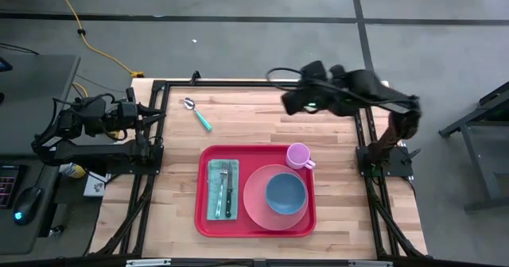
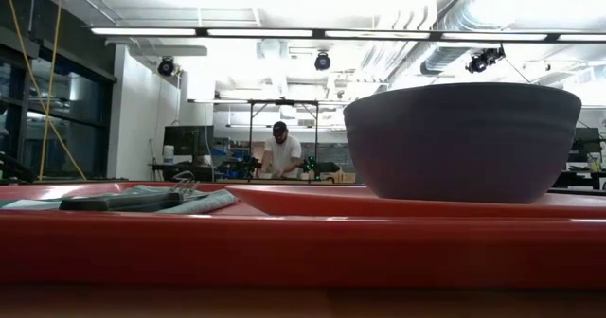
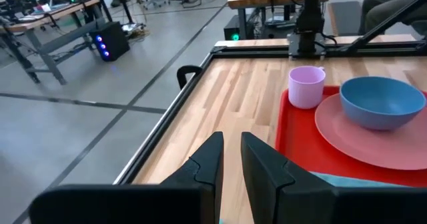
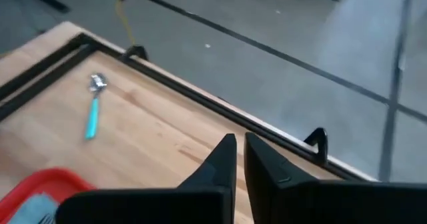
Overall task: Set up tray
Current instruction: Put the blue spoon on the blue napkin to the left of the blue fork
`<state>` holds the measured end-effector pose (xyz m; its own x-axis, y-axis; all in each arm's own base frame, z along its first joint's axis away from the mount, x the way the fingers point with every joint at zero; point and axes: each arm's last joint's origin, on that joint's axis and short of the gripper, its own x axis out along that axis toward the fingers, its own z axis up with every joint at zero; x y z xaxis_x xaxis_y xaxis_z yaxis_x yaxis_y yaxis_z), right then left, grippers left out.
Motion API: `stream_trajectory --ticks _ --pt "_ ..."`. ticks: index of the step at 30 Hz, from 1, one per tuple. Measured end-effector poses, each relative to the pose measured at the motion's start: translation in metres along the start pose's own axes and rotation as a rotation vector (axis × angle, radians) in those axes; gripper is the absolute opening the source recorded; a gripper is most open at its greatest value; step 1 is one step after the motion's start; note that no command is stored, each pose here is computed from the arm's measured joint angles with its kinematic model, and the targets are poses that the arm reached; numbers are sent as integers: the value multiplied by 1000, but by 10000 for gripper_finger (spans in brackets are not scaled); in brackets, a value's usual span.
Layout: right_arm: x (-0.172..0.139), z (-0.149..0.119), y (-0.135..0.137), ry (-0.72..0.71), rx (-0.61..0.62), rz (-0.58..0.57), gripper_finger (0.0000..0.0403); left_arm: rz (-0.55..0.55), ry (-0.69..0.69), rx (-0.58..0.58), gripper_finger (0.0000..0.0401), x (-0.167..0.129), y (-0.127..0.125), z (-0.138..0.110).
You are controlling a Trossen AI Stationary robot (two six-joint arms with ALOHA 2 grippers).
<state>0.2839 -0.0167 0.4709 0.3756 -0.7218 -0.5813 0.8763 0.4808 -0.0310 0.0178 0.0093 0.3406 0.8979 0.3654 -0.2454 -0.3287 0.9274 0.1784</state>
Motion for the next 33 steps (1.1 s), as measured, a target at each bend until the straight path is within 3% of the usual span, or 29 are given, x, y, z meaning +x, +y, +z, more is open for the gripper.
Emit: stream_trajectory --ticks 5,11,17,23,33 --pt "-39 -8 -41 -67 -14 46 1 3 -7 -14 85 0 0 1" --pt "-63 -56 -100 -132 77 142 0 13 -8 -29 85 0 0 1" --pt "-41 -116 -130 -181 212 279 0 143 -13 -60 85 0 4 2" --pt "-11 -162 -139 -224 312 337 0 430 7 -312 85 0 11 -2" --pt "20 -205 -149 -251 407 365 0 555 159 -565 91 33 5 -5"
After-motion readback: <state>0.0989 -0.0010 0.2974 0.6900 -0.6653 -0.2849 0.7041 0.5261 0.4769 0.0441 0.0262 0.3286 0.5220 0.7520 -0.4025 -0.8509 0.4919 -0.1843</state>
